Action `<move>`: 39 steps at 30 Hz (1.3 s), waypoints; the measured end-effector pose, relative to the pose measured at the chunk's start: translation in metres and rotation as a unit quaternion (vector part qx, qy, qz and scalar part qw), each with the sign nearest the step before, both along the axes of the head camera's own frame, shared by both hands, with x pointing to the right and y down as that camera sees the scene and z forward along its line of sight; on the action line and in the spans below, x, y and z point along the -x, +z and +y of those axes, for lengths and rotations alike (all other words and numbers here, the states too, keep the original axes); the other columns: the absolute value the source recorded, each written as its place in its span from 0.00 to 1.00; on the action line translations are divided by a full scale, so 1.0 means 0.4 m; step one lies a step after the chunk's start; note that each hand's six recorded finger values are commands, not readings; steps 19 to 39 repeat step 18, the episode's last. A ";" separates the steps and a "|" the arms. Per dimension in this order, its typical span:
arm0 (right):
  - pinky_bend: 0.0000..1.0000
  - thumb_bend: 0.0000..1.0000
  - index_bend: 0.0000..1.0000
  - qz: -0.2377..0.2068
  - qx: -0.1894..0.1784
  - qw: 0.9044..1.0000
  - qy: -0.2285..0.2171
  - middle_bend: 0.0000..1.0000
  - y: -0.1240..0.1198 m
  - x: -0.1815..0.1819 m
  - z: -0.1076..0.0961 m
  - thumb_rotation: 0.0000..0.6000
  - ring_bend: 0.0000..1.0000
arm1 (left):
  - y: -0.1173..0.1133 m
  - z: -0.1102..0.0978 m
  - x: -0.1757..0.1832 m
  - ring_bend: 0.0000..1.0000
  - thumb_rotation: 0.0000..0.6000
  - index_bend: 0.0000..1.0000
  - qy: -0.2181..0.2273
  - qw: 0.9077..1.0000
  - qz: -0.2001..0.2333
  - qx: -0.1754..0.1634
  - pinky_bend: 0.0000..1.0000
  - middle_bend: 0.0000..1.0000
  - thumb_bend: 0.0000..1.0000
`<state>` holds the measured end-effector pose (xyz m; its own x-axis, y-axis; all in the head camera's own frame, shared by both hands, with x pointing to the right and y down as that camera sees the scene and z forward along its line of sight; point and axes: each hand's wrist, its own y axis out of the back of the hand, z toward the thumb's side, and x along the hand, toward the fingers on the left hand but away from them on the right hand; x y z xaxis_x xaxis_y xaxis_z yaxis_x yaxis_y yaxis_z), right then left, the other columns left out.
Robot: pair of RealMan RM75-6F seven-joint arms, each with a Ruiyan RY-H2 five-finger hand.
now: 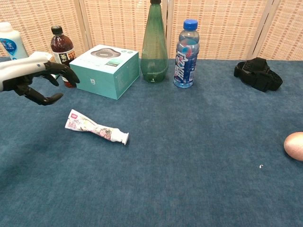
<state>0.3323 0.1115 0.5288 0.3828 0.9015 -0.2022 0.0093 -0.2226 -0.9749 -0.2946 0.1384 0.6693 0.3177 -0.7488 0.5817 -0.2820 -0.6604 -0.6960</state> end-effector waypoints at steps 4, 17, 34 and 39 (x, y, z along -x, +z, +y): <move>0.27 0.23 0.42 0.025 0.025 0.999 0.040 0.36 0.010 -0.062 0.020 1.00 0.19 | -0.048 0.021 0.090 0.09 1.00 0.27 -0.037 0.998 -0.036 -0.044 0.17 0.25 0.44; 0.27 0.14 0.28 0.091 0.081 0.979 0.164 0.31 0.050 -0.227 0.135 1.00 0.17 | -0.198 0.152 0.328 0.11 1.00 0.30 -0.149 0.969 -0.161 -0.110 0.17 0.26 0.39; 0.27 0.14 0.28 0.091 0.082 0.978 0.169 0.31 0.050 -0.231 0.141 1.00 0.17 | -0.205 0.158 0.333 0.11 1.00 0.31 -0.152 0.968 -0.165 -0.112 0.17 0.26 0.39; 0.27 0.14 0.28 0.091 0.082 0.978 0.169 0.31 0.050 -0.231 0.141 1.00 0.17 | -0.205 0.158 0.333 0.11 1.00 0.31 -0.152 0.968 -0.165 -0.112 0.17 0.26 0.39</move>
